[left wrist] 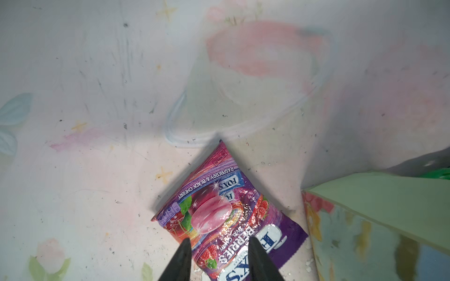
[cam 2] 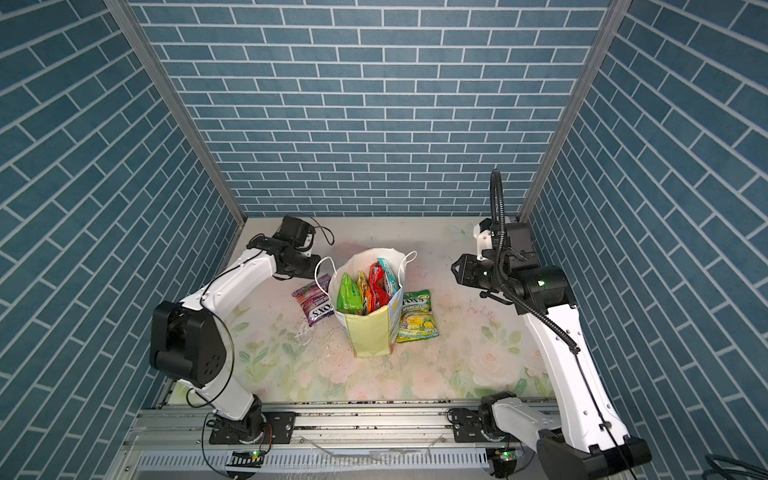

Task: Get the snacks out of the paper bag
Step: 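Lower the purple pack beside the bag and open the left gripper, then raise the left gripper away while the right gripper moves over the bag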

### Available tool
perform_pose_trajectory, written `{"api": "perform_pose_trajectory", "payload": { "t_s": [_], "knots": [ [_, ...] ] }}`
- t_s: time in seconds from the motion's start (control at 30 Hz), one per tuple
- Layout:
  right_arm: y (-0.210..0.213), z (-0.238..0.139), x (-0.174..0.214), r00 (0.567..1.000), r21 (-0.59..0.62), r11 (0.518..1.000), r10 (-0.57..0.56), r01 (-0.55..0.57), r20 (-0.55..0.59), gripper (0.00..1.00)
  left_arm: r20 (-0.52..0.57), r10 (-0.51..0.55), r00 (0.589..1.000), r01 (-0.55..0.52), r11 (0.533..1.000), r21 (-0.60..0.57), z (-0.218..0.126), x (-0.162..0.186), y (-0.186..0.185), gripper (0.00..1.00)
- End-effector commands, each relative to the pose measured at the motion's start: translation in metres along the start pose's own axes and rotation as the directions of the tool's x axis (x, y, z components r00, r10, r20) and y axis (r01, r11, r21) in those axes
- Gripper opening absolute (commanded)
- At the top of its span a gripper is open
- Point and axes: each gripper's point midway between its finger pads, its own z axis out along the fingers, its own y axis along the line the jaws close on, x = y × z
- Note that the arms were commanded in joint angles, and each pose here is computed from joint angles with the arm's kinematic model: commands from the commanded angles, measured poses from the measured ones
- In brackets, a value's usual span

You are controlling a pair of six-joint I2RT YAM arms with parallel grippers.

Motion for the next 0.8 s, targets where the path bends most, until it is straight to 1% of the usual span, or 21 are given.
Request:
{"api": "perform_pose_trajectory", "payload": {
  "t_s": [0.0, 0.1, 0.23, 0.33, 0.4, 0.5, 0.6, 0.77],
  "knots": [
    [0.009, -0.012, -0.012, 0.998, 0.016, 0.998, -0.058, 0.058, 0.036, 0.39, 0.066, -0.068, 0.995, 0.063, 0.994, 0.086, -0.031, -0.005, -0.005, 0.42],
    [0.024, -0.019, -0.024, 0.991, 0.013, 0.993, -0.118, 0.117, 0.057, 0.39, 0.123, -0.087, 0.989, 0.072, 0.99, 0.119, -0.057, -0.009, -0.007, 0.43],
    [0.06, -0.026, -0.039, 0.973, -0.021, 0.976, -0.214, 0.216, 0.09, 0.38, 0.197, -0.121, 0.973, 0.09, 0.983, 0.159, -0.092, -0.013, -0.01, 0.44],
    [0.096, -0.026, -0.042, 0.949, -0.072, 0.949, -0.301, 0.308, 0.095, 0.38, 0.255, -0.128, 0.958, 0.083, 0.98, 0.18, -0.119, -0.016, -0.013, 0.44],
    [0.118, -0.025, -0.041, 0.929, -0.096, 0.925, -0.362, 0.368, 0.078, 0.38, 0.281, -0.124, 0.952, 0.073, 0.98, 0.182, -0.135, -0.017, -0.012, 0.45],
    [0.148, -0.014, -0.029, 0.886, -0.118, 0.88, -0.463, 0.461, 0.013, 0.37, 0.301, -0.105, 0.948, 0.051, 0.982, 0.181, -0.154, -0.018, -0.013, 0.46],
    [0.166, -0.003, -0.014, 0.84, -0.134, 0.84, -0.538, 0.526, -0.072, 0.37, 0.317, -0.091, 0.944, 0.035, 0.984, 0.176, -0.168, -0.018, -0.013, 0.46],
    [0.173, 0.015, 0.017, 0.773, -0.136, 0.803, -0.595, 0.58, -0.219, 0.37, 0.351, -0.071, 0.934, 0.012, 0.986, 0.167, -0.182, -0.019, -0.012, 0.48]
  ]
}}
